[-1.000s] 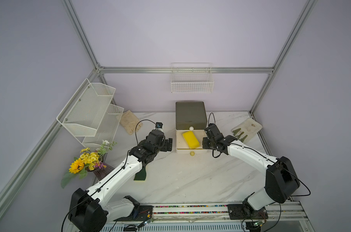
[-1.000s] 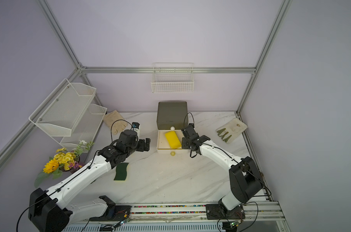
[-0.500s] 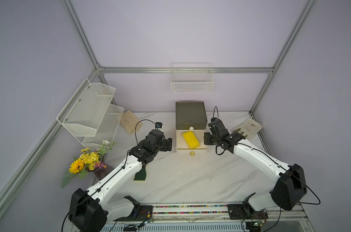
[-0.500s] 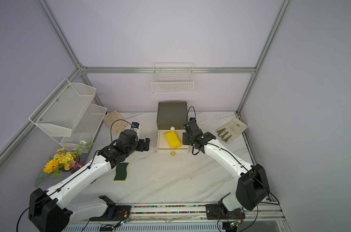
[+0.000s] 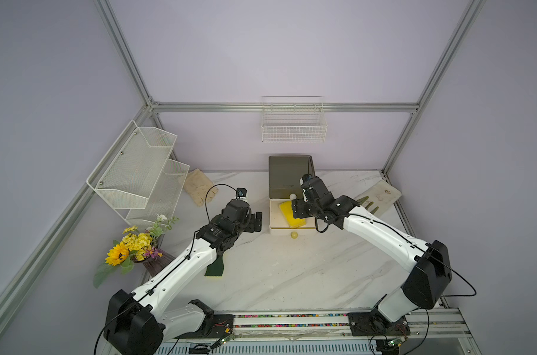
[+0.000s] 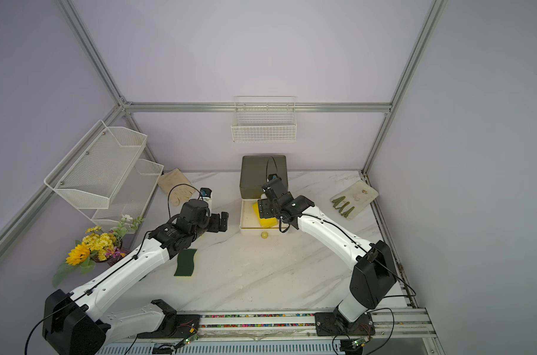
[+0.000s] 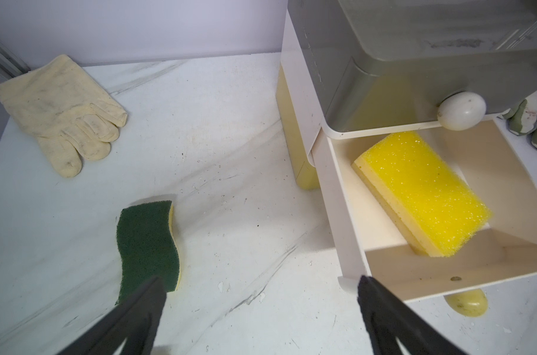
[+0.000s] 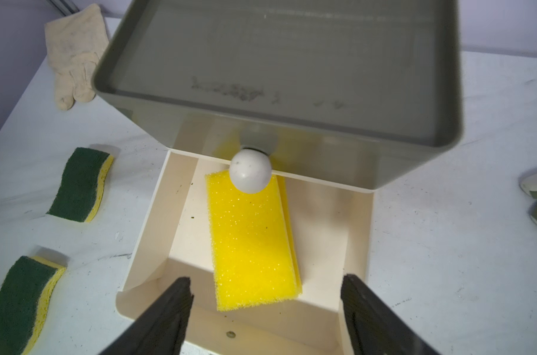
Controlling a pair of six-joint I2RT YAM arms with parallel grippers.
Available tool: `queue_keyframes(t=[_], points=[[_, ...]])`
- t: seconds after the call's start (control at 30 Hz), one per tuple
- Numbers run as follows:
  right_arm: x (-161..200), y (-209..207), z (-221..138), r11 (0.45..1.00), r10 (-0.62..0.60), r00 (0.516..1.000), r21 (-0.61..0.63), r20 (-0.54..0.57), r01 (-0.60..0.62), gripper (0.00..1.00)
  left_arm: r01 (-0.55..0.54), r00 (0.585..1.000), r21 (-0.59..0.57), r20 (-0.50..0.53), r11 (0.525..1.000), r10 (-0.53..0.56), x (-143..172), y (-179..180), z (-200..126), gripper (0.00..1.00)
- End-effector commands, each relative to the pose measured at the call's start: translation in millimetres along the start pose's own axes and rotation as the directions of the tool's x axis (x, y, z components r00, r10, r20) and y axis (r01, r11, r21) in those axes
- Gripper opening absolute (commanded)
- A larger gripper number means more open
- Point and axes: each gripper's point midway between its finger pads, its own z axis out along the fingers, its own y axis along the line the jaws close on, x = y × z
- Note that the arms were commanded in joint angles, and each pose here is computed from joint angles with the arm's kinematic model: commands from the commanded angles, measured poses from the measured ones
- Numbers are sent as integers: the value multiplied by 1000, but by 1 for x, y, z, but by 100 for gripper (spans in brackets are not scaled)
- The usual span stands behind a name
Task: Take the sponge out of the drawer
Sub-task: Pick up the sponge from the drawer.
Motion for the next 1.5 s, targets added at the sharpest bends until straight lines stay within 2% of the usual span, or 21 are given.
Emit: queue_keyframes(t=[0.0, 0.33, 0.57, 0.77, 0.87, 0.97, 1.13, 1.3, 1.47], points=[[1, 2, 6, 999, -28, 999, 23, -15, 28, 84, 18, 998, 7, 57, 1000, -19, -14, 2, -7, 100], [22, 2, 27, 998, -49, 996, 40, -81, 52, 85, 25, 998, 11, 55, 1000, -26, -14, 2, -6, 100], [22, -1, 22, 998, -33, 997, 42, -65, 35, 88, 25, 998, 45, 56, 999, -28, -16, -3, -8, 100], [22, -22, 7, 997, -4, 999, 75, -37, 6, 92, 195, 978, 136, 50, 971, -204, -33, -22, -22, 100], [23, -43, 1, 996, 49, 998, 80, -29, -47, 92, 232, 970, 125, 51, 965, -240, -46, -38, -30, 100], [24, -69, -5, 991, 102, 995, 90, -11, -101, 92, 222, 973, 103, 32, 969, -227, -54, -64, -32, 100], [35, -107, -15, 980, 165, 986, 116, 4, -165, 93, 228, 974, 92, -32, 969, -226, -53, -117, -18, 100], [48, -128, -20, 972, 193, 981, 138, 5, -192, 93, 296, 952, 63, -101, 953, -289, -51, -152, -7, 100], [60, -138, -22, 967, 215, 977, 138, 8, -214, 93, 324, 937, -2, -135, 946, -321, -46, -167, 3, 100]])
